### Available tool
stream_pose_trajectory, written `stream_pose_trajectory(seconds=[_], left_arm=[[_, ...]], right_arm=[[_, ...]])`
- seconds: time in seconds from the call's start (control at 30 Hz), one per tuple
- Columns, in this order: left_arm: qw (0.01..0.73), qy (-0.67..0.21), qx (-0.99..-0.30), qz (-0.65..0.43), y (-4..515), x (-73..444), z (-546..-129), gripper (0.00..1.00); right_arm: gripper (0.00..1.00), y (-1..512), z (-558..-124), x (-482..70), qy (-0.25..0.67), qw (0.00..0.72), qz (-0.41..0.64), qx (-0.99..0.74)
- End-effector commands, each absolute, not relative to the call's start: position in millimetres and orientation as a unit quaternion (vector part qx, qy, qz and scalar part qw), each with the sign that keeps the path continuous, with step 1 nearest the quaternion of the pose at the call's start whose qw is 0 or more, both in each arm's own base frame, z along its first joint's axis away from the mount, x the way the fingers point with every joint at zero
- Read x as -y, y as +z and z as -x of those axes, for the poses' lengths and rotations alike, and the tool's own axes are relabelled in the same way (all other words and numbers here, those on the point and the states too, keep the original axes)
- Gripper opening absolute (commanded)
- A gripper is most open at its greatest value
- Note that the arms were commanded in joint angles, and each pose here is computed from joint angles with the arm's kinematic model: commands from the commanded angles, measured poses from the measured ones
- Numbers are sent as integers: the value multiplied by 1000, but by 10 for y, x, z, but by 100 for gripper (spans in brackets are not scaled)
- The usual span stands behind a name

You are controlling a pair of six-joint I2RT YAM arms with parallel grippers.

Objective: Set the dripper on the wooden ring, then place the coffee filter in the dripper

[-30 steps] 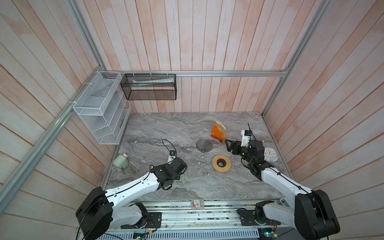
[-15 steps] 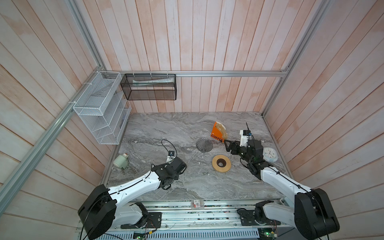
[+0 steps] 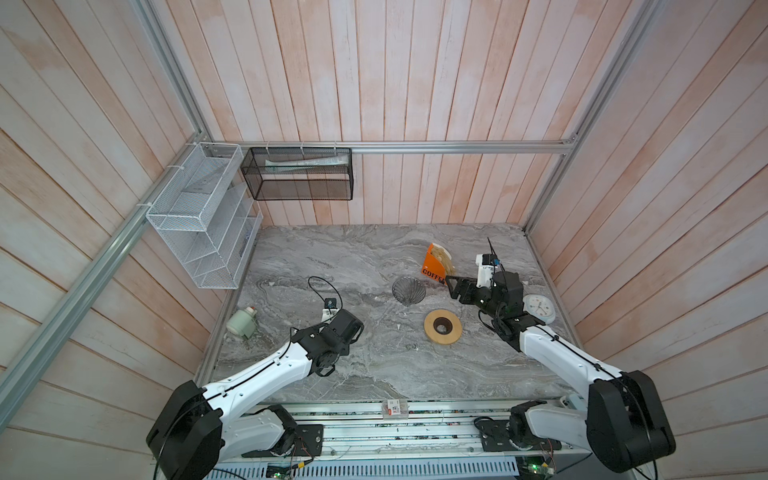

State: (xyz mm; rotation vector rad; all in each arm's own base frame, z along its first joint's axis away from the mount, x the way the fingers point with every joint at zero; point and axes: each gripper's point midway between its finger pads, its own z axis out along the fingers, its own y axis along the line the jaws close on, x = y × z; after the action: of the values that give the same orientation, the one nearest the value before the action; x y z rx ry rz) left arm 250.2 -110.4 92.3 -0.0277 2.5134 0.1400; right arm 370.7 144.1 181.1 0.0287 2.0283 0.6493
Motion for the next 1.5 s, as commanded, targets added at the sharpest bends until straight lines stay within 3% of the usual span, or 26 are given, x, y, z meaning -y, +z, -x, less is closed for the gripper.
stream_pose_trajectory(seconds=[0.0,0.63,1.1,1.47], left_arm=[[318,50,-946,23,1028,1096,-2617,63],[360,18,-932,24,1351,1109,-2880,63],[379,-83,-921,-13,1686,1364,-2754,62],[392,-96,-914,-39,1794,1477,-2828,61]], right_arm=[[80,1588,-3610,-1367,220,443,-25,-869],[75,845,-2849,-1289,143,302,-58,-941],[74,484,-2887,-1318,105,236,-50,-965],[54,341,-2966,-1373,89,206,-41,-974]])
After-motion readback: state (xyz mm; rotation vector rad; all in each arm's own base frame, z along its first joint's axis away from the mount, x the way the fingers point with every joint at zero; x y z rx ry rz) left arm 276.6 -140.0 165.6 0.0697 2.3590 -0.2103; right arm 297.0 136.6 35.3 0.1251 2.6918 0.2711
